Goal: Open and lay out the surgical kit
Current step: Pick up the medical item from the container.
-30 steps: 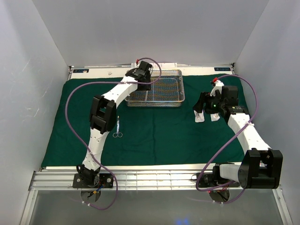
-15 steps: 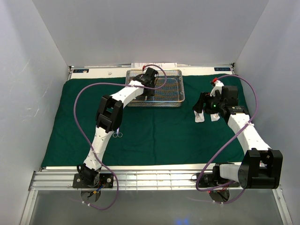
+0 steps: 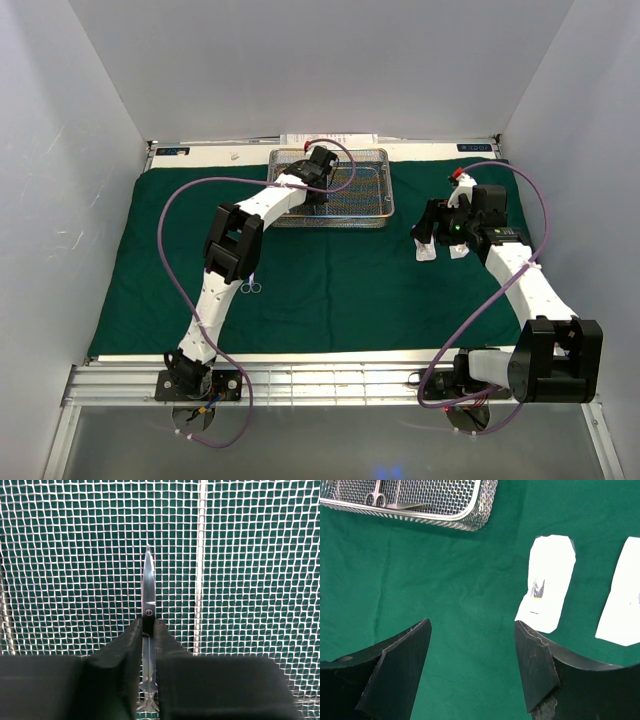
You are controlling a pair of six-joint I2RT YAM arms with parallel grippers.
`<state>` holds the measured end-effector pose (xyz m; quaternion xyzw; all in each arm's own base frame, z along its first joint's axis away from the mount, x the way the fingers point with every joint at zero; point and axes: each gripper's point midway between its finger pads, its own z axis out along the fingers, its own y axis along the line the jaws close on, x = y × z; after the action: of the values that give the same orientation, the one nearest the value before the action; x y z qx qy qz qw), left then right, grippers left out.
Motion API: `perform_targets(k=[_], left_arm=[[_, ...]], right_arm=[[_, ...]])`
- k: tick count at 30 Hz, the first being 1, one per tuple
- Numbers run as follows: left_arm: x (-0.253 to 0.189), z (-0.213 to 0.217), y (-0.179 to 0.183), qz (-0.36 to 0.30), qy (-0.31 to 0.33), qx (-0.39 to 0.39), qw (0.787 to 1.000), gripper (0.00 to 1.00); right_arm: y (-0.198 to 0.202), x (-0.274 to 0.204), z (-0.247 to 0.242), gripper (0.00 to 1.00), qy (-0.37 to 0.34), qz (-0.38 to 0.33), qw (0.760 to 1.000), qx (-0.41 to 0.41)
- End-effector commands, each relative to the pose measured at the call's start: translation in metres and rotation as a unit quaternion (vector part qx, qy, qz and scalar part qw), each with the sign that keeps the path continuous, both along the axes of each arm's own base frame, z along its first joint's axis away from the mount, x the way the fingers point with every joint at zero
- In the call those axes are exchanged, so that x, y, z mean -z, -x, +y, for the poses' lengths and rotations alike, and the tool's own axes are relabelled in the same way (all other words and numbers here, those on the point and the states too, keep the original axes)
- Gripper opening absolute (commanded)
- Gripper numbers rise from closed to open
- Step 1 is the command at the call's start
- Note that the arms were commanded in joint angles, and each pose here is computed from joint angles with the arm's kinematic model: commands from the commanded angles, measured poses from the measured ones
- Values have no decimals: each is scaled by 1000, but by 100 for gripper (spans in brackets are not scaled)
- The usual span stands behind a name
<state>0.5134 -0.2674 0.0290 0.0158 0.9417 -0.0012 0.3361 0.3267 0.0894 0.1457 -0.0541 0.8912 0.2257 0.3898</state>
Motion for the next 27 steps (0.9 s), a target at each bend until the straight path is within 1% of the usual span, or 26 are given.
perform_targets(k=[1,3,4,8,11,16,19,27], left_arm=[[20,9,19,38,-18,3,999,17],[23,10,22,43,-19,5,999,9],[24,10,22,44,-19,5,999,0],[21,10,20,40,-22,9,999,0],[1,9,12,18,-22,10,1000,0],[-52,13,-7,-43,-25,-1,999,0],[-72,20,-14,-68,-37,-4,997,0],[-125,32,-30,-128,-26,-24,991,0]], right_arm=[[-1,-5,3,73,-4,-15,1000,-7],[-1,-4,2,73,-2,-14,1000,-7],[-1,-4,2,73,-3,-15,1000,-6],[0,-4,2,73,-3,-15,1000,-6],[1,-5,3,73,-2,-16,1000,-7],[1,-6,1,73,2,-18,1000,-3],[1,-7,1,73,1,-19,1000,-4],[0,-11,1,73,1,-23,1000,-5]])
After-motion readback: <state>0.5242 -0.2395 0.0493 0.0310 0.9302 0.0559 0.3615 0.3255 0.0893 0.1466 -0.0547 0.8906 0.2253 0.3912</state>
